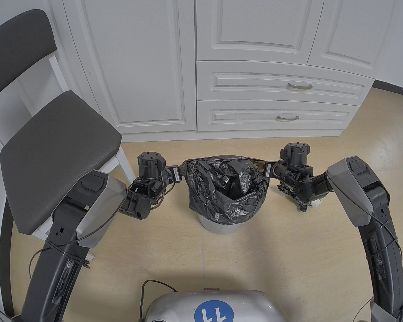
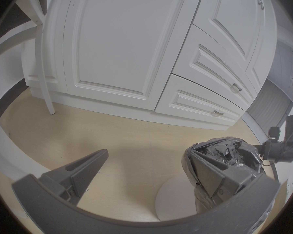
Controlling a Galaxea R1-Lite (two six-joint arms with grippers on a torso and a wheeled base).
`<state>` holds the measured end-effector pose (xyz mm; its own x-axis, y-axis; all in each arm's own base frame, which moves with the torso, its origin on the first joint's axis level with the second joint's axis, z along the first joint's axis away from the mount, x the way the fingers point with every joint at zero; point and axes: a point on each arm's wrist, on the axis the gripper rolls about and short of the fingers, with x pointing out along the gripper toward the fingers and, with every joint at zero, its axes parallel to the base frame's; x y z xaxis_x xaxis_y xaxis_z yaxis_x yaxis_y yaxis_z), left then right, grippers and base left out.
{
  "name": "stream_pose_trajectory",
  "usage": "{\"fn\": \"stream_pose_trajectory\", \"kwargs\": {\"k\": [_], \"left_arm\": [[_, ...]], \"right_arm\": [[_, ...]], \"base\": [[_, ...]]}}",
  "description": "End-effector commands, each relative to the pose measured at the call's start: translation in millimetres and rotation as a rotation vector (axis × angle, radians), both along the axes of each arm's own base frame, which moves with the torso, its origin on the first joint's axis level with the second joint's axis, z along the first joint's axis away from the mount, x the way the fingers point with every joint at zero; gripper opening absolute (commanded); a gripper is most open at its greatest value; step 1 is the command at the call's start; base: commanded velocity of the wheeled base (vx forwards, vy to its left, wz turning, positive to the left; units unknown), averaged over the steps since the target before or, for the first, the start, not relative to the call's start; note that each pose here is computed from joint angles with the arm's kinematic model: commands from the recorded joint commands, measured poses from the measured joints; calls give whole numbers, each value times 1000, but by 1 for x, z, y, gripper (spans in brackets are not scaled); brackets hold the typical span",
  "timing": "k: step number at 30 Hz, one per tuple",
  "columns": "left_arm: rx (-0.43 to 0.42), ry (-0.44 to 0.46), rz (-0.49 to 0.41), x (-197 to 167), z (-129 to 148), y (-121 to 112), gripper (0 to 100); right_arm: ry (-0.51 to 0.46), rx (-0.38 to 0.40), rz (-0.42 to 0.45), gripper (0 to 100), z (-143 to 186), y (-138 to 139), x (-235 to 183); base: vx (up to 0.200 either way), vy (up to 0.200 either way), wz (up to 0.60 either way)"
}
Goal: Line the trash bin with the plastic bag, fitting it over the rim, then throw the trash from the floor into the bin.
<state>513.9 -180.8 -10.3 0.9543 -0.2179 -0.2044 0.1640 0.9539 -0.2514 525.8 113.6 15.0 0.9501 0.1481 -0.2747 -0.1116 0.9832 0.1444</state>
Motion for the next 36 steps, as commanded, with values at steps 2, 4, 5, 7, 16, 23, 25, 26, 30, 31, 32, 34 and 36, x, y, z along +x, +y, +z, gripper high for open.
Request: {"fn": "stream_pose_trajectory", "kwargs": {"k": [2,4,5,7,16,23,25,26,30,31,32,34,36], "left_arm": [[-3,-9,0,0,4,0,100],[-4,-12,3,1,6,1,100],[-6,-11,3,1,6,2,100],[-6,-13,6,2,6,3,100],[-8,-9,27,4,5,13,100],[-18,-13,33,-9,5,20,100],[-16,-8,38,-14,5,27,100],[-16,-8,38,-14,5,27,100],[-1,43,34,-20,-8,31,100],[4,54,30,-21,-13,29,100],[6,60,27,-21,-15,29,100],[11,74,21,-21,-24,28,100],[27,109,5,-22,-39,24,100]], "right_arm": [[24,29,-1,0,-6,-3,0],[35,70,9,100,0,-2,-3],[31,98,11,100,10,-1,-5],[30,133,13,100,24,1,-11],[14,160,44,100,75,-8,-40],[21,154,88,100,93,8,-65],[33,137,127,100,95,24,-77],[33,137,127,100,95,24,-77],[46,29,208,100,87,51,-92],[50,11,225,100,84,57,-95],[52,5,231,100,83,59,-96],[59,-10,245,100,79,64,-97],[69,-41,268,100,68,74,-97]], "base": [[0,0,0],[0,0,0],[0,0,0],[0,0,0],[0,0,0],[0,0,0],[0,0,0],[0,0,0],[0,0,0],[0,0,0],[0,0,0],[0,0,0],[0,0,0]]}}
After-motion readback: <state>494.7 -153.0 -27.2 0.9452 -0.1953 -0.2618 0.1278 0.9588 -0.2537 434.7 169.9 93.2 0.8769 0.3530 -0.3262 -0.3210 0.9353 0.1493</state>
